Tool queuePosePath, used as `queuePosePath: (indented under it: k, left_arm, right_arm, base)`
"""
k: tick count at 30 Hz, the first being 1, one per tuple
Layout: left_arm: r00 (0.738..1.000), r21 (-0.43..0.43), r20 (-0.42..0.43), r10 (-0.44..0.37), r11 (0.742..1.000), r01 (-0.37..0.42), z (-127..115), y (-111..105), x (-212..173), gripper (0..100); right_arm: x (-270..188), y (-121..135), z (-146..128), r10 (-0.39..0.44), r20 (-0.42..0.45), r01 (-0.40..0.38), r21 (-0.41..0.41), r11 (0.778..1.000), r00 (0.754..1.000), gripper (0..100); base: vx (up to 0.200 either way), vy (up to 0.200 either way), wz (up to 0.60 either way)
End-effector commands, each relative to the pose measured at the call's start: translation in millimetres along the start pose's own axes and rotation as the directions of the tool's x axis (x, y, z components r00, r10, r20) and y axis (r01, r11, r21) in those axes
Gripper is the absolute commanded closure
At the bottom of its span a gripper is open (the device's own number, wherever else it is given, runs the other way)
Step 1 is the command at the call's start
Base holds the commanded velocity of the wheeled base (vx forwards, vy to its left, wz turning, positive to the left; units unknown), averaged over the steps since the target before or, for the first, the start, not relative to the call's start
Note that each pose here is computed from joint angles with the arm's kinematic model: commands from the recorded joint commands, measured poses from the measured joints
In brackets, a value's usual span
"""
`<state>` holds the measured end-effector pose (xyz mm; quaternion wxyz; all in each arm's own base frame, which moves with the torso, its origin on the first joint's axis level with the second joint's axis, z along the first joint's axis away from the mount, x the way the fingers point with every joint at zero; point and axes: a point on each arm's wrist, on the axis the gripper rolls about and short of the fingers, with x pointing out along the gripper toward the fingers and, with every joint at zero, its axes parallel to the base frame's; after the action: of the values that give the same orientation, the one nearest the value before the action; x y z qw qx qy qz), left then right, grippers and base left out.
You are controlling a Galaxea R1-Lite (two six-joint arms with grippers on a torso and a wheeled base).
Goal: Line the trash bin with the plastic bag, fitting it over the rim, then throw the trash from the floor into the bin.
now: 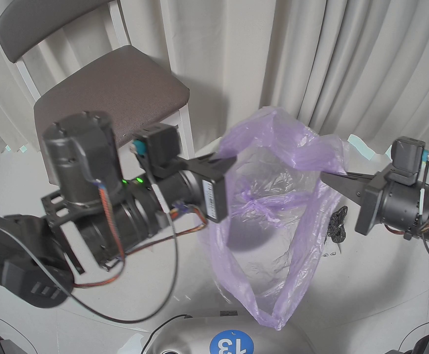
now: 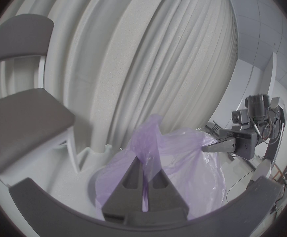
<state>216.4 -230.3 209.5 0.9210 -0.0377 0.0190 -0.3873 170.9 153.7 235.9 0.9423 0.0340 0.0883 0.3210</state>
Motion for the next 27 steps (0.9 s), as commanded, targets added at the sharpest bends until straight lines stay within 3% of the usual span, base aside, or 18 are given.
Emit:
queuePosePath:
  k: [1, 9, 14, 21, 22, 27]
  left_arm:
    - [0.994, -0.02, -0.108, -0.007, 1.0, 0.005, -60.7, -5.7, 37.8, 100]
    - [0.996, -0.101, -0.08, 0.039, 0.994, -0.047, -64.2, 12.1, 42.4, 100]
    - [0.996, -0.143, -0.025, 0.09, 0.985, -0.093, -66.6, 28.5, 41.8, 100]
    - [0.993, -0.144, -0.031, 0.11, 0.983, -0.114, -75.3, 38.2, 38.1, 100]
    - [0.989, -0.17, -0.047, 0.141, 0.974, -0.147, -94.7, 51.3, 38.8, 100]
    - [0.983, -0.184, -0.058, 0.172, 0.966, -0.18, -111.6, 65.6, 44.1, 100]
  right_arm:
    - [46.2, 9.8, -20.0, 0.035, -0.039, -0.035, 0.003, 0.999, 0.999, 100]
    - [80.1, 7.1, -31.2, 0.036, 0.077, -0.044, 0.114, 0.992, 0.996, 100]
    - [100.9, 2.4, -34.5, 0.033, 0.208, -0.069, 0.165, 0.984, 0.977, 100]
    - [112.1, 1.3, -44.9, 0.032, 0.209, -0.071, 0.183, 0.981, 0.977, 100]
    - [129.1, 0.2, -62.6, 0.028, 0.18, -0.073, 0.246, 0.966, 0.983, 100]
    - [142.9, -8.8, -74.5, 0.005, 0.177, -0.052, 0.261, 0.964, 0.984, 100]
  base:
    - [0.0, 0.0, 0.0]
    - [0.0, 0.0, 0.0]
    - [0.0, 0.0, 0.0]
    - [0.0, 0.0, 0.0]
    - [0.0, 0.0, 0.0]
    - [0.0, 0.0, 0.0]
